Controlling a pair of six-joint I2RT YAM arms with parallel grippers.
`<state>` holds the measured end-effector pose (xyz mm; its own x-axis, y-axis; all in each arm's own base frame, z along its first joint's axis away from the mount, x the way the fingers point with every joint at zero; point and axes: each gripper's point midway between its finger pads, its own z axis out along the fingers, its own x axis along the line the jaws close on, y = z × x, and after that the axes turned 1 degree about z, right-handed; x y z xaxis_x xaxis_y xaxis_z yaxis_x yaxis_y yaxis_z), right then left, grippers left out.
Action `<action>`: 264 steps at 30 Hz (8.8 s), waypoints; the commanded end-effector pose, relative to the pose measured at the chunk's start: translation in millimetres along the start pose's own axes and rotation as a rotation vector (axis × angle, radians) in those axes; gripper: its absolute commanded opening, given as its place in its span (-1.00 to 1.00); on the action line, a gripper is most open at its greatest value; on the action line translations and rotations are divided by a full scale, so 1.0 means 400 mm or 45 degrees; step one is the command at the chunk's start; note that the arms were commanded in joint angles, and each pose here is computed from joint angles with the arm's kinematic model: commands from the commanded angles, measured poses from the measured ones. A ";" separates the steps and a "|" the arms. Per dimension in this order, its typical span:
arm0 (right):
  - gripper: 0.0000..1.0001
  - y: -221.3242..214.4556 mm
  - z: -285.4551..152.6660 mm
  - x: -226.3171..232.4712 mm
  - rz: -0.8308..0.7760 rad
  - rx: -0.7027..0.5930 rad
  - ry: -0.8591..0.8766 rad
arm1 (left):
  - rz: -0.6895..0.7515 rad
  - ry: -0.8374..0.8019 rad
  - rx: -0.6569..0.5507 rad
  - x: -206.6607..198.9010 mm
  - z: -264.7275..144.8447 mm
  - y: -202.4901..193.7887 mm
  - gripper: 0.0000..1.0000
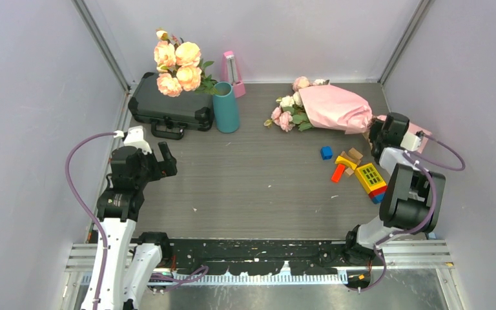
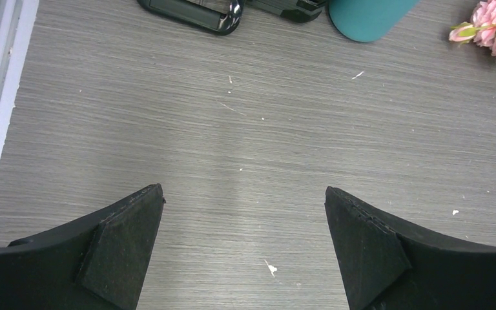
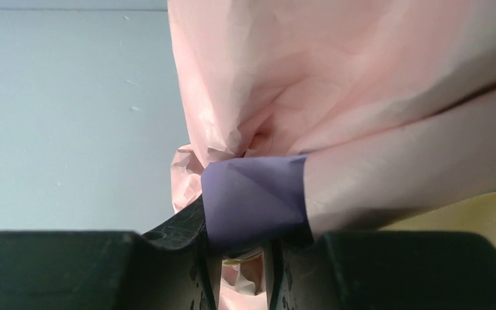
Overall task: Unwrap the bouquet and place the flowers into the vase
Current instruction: Pick up the fake flower at the center of the board, then place the fake flower at the center of the board.
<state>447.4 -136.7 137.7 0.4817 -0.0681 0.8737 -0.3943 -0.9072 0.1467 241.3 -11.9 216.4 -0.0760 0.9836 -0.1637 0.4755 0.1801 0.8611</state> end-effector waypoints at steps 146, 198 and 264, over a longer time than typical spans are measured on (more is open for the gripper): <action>-1.00 -0.323 -0.521 0.099 -1.772 0.698 0.588 | -0.275 -0.720 0.012 -0.311 -0.144 0.043 0.74; -1.00 -0.424 -1.130 0.127 -0.985 1.615 1.751 | -0.069 -1.397 -0.196 -0.935 -0.252 0.165 0.99; 0.25 -0.428 -0.931 -0.083 -1.189 1.349 1.154 | 0.361 -1.054 0.217 -0.798 0.019 -0.115 -1.00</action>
<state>198.4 189.3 275.5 -0.5620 0.4079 0.7195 0.6220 -0.3650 0.6927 241.2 -334.5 221.3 0.5985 0.6603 -0.4537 0.6111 -0.0102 0.7915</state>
